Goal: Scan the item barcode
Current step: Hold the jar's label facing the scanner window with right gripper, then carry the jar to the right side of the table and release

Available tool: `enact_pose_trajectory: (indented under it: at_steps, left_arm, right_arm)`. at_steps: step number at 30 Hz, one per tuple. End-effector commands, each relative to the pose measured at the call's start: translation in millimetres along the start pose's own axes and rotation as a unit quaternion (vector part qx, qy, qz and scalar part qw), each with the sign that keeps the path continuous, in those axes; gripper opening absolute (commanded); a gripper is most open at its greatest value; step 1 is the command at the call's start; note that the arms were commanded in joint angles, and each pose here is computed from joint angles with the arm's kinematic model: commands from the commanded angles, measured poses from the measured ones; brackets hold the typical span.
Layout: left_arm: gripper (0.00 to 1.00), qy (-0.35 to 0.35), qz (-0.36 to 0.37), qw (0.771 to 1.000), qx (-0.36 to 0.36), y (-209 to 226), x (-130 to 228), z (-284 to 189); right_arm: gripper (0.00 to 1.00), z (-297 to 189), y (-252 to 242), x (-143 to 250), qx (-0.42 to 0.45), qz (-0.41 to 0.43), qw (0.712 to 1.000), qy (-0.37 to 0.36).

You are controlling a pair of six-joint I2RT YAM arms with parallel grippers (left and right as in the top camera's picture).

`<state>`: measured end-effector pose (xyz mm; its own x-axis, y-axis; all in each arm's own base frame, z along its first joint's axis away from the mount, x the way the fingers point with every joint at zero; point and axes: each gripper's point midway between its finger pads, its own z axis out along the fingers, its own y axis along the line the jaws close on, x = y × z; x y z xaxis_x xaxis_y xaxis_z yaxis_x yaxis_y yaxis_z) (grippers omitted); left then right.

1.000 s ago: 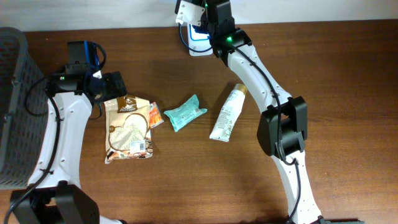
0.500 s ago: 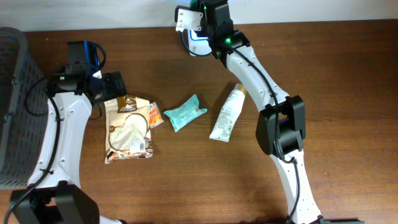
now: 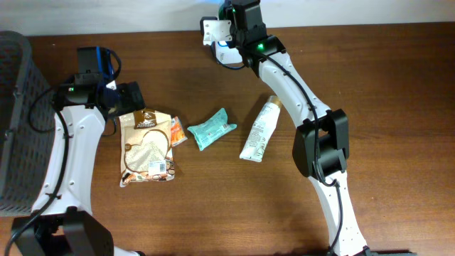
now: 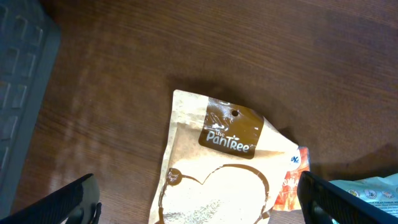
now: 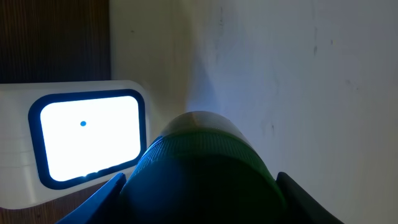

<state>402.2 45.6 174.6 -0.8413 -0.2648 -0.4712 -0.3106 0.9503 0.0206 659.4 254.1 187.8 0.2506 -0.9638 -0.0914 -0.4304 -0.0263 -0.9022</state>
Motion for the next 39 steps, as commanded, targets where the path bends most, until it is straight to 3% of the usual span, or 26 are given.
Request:
enact_pose_trajectory:
  at_steps: [1,9,12,15,17,21,28,35,39]
  left_arm:
    - [0.99,-0.011,0.008,1.0,-0.005,2.4,-6.6,-4.7]
    - [0.99,-0.011,0.008,1.0,-0.005,2.4,-6.5,-4.7]
    - [0.99,-0.011,0.008,1.0,-0.005,2.4,-6.6,-4.7]
    - [0.99,-0.011,0.008,1.0,-0.005,2.4,-6.5,-4.7]
    - [0.99,-0.011,0.008,1.0,-0.005,2.4,-6.6,-4.7]
    - [0.99,-0.011,0.008,1.0,-0.005,2.4,-6.6,-4.7]
    - [0.99,-0.011,0.008,1.0,-0.005,2.4,-6.5,-4.7]
    - [0.99,-0.011,0.008,1.0,-0.005,2.4,-6.6,-4.7]
    - [0.99,-0.011,0.008,1.0,-0.005,2.4,-6.5,-4.7]
  right_arm:
    - [0.48,-4.7,-12.8,0.1,0.015,0.007,1.0,0.0]
    - [0.52,-68.3,-87.8,-14.5,0.058,0.2,0.977,-0.047]
    - [0.57,-110.6,-105.2,-27.4,0.023,0.307,0.948,-0.084]
    - [0.46,-162.5,-109.2,-44.1,-0.048,0.412,0.903,-0.117]
    - [0.44,-193.4,-105.0,-49.2,-0.093,0.472,0.869,-0.115]
    - [0.5,-241.7,-74.0,-41.3,-0.173,0.564,0.806,-0.042]
    - [0.51,-275.5,12.8,-14.3,-0.302,0.56,0.764,0.108]
    - [0.51,-264.0,49.5,65.0,-0.269,0.628,0.678,0.272]
    - [0.51,-248.3,75.1,123.9,-0.241,0.664,0.613,0.353]
